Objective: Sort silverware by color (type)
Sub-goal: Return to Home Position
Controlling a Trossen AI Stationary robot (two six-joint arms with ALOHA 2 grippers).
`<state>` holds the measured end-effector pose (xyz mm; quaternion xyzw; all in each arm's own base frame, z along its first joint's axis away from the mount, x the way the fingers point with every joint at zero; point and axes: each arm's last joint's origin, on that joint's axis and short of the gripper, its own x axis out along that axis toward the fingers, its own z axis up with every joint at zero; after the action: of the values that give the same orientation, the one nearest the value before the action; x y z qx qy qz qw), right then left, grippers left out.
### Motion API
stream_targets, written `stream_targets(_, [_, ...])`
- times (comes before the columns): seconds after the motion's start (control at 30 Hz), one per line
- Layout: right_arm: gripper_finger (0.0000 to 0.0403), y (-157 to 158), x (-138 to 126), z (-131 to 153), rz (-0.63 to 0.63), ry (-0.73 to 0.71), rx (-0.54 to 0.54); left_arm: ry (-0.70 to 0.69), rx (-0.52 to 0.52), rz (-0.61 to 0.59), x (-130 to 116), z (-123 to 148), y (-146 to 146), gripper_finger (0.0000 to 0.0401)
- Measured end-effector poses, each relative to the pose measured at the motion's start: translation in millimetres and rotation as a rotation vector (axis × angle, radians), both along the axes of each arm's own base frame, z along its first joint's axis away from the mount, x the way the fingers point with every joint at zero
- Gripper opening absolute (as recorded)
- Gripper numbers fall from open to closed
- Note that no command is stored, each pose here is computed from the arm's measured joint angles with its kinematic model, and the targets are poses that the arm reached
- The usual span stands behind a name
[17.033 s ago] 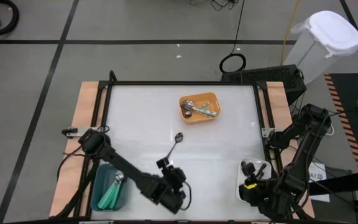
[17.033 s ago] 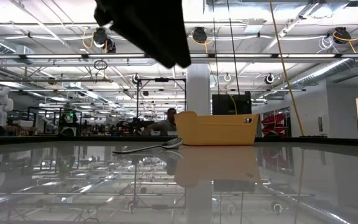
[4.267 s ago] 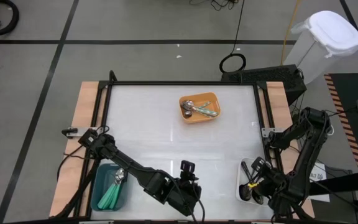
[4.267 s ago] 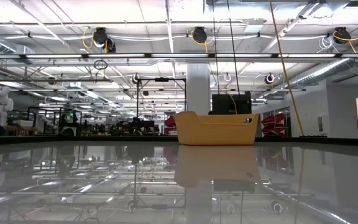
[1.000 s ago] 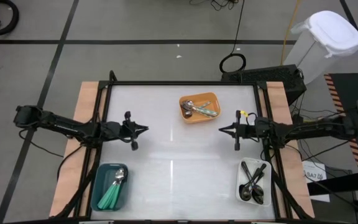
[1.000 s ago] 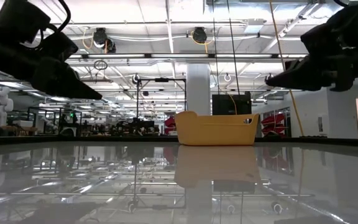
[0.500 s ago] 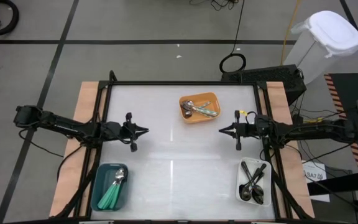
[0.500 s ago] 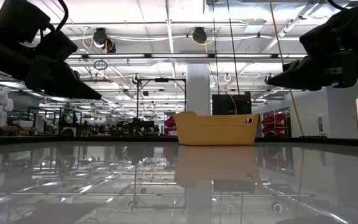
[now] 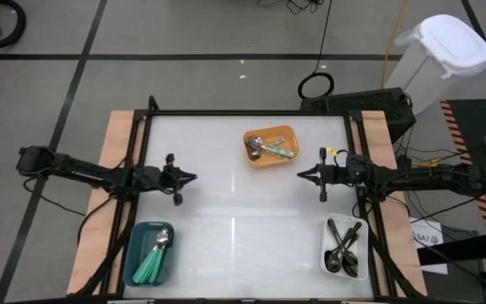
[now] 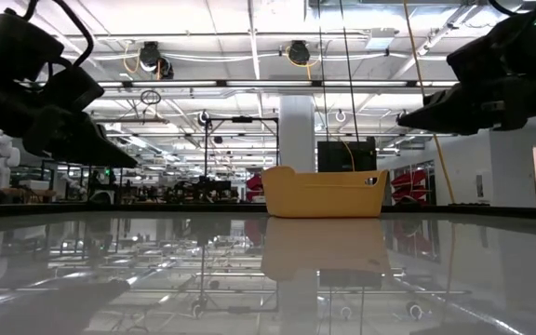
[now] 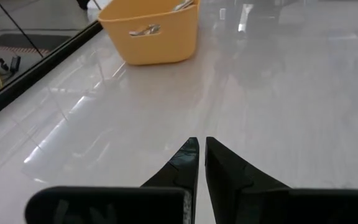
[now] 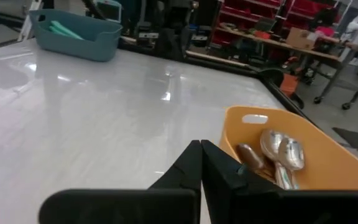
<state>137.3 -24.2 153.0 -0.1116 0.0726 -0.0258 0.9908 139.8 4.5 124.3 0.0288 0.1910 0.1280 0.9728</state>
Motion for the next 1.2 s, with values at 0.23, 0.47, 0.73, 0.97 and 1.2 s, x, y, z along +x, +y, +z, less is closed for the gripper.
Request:
stream_targets(0.23, [0.0,-0.4,-1.3,-4.2,-0.026,0.043,0.029,-0.022,-0.007,0.003,-6.2,5.1,0.2,0.003])
stream_targets(0.47, [0.0,0.5,-4.8,-4.1,-0.055,0.051,0.081,-0.007,-0.032,0.013,-16.4,6.0,0.4,0.003])
stream_targets(0.73, [0.0,10.2,-8.2,-1.2,-0.105,0.034,0.062,-0.061,-0.03,0.003,-23.2,12.7,-0.3,0.003])
stream_targets(0.97, [0.0,16.0,-12.9,5.9,-0.075,-0.028,0.062,-0.073,-0.011,0.001,-23.8,14.4,-0.1,0.003])
stream_targets(1.2, [0.0,16.9,-21.7,9.1,-0.084,-0.057,0.071,-0.07,0.003,0.015,-24.0,14.2,0.4,0.003])
